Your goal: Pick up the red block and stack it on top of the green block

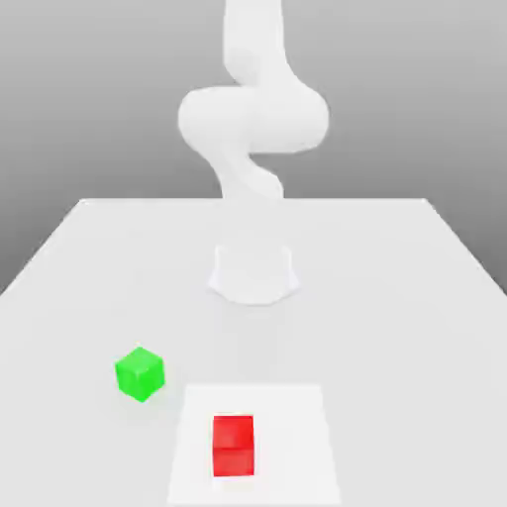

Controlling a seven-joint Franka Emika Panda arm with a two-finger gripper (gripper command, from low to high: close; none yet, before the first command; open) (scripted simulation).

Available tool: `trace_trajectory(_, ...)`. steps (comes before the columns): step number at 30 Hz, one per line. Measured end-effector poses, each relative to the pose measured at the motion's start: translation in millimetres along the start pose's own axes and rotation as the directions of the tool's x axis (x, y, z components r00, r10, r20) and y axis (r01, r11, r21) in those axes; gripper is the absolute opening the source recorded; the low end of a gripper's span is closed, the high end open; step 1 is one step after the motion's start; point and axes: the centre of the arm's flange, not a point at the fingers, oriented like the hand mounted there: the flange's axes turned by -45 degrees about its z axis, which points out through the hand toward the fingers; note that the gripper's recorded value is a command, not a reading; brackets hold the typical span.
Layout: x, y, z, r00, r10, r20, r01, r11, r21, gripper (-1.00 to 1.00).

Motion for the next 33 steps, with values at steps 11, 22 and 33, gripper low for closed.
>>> trace_trajectory(11,-79.6,12.4,224.5,0.939,-0.021,0.343,0.018,1.0,0.012,0.0)
trace_trajectory(22,-244.2,25.1,372.8,0.769,-0.039,0.638,0.035,0.999,0.019,0.0)
trace_trajectory(33,-297.9,26.0,425.1,0.75,-0.042,0.66,0.038,0.999,0.019,-1.0)
